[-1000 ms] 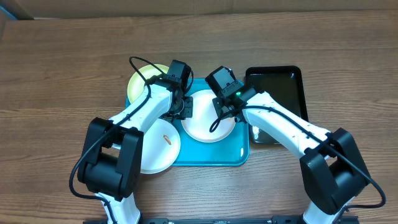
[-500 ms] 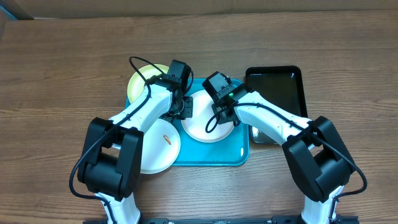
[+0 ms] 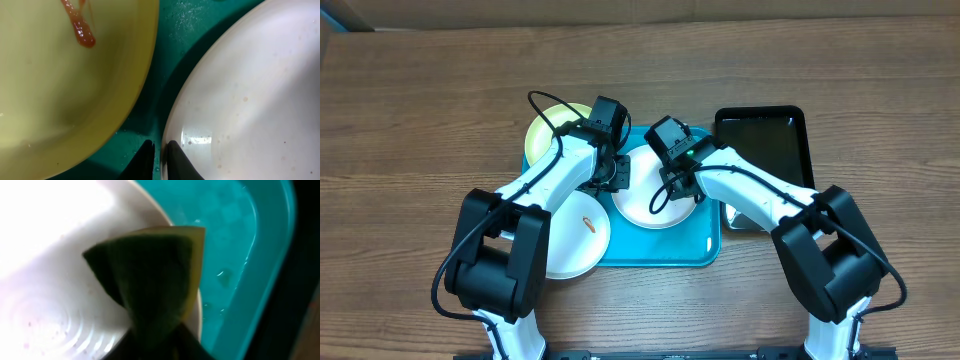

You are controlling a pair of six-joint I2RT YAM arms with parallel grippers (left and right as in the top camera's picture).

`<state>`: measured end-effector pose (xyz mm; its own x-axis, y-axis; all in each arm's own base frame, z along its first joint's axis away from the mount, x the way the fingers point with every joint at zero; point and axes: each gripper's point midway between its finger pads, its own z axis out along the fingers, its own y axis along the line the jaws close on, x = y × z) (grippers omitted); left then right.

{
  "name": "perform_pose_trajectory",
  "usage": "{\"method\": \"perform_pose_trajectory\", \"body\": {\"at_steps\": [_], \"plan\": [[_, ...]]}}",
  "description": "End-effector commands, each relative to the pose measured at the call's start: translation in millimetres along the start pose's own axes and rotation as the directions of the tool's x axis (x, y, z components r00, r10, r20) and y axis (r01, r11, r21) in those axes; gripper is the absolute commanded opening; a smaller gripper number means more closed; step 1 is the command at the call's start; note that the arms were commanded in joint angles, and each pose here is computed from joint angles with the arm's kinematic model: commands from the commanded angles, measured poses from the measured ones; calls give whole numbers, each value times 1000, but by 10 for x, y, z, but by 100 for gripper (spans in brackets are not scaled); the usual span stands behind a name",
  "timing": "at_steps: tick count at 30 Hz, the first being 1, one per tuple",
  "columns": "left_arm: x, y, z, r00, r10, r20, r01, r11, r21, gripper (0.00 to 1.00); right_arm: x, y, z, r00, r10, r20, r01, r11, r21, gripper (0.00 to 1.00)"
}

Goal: Clean dirty plates on tray and stack at the side
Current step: 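Scrub the right white plate's surface with the held sponge, then drop the sponge into the black tray and raise the right arm away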

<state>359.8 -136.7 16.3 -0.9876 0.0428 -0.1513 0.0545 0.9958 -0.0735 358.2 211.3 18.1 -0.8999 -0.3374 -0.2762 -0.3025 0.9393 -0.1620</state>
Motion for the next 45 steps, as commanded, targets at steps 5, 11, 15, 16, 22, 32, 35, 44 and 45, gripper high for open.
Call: {"method": "perform_pose_trajectory", "body": {"at_steps": [5,11,15,16,22,32,35,44,45], "plan": [[38,17,44,1000,7,-15,-7,1000,-11,13,68,244,148,998,36,-43,-41,993,-111,4],[39,17,44,1000,7,-16,-7,1000,-11,13,139,488,189,992,74,-100,-95,967,-234,4],[39,17,44,1000,7,-16,-7,1000,-11,13,135,704,48,993,23,-119,-68,919,-389,4],[39,17,44,1000,7,-16,-7,1000,-11,13,95,745,-36,994,4,-112,-53,896,-440,4],[38,17,44,1000,7,-15,-7,1000,-11,14,-445,686,-1042,999,24,24,2,645,-764,4],[38,17,44,1000,7,-15,-7,1000,-11,16,-372,-93,-1407,994,98,41,-46,747,-663,4],[37,17,44,1000,7,-15,-7,1000,-11,18,-269,-436,-1220,985,168,-32,-158,827,-540,4],[37,12,44,1000,7,-16,-7,1000,-8,36,29,-1477,-894,891,430,-143,-453,851,-266,4],[40,3,44,1000,7,-17,-7,1000,-3,37,89,-1542,-849,884,442,-153,-468,850,-244,4]]}}
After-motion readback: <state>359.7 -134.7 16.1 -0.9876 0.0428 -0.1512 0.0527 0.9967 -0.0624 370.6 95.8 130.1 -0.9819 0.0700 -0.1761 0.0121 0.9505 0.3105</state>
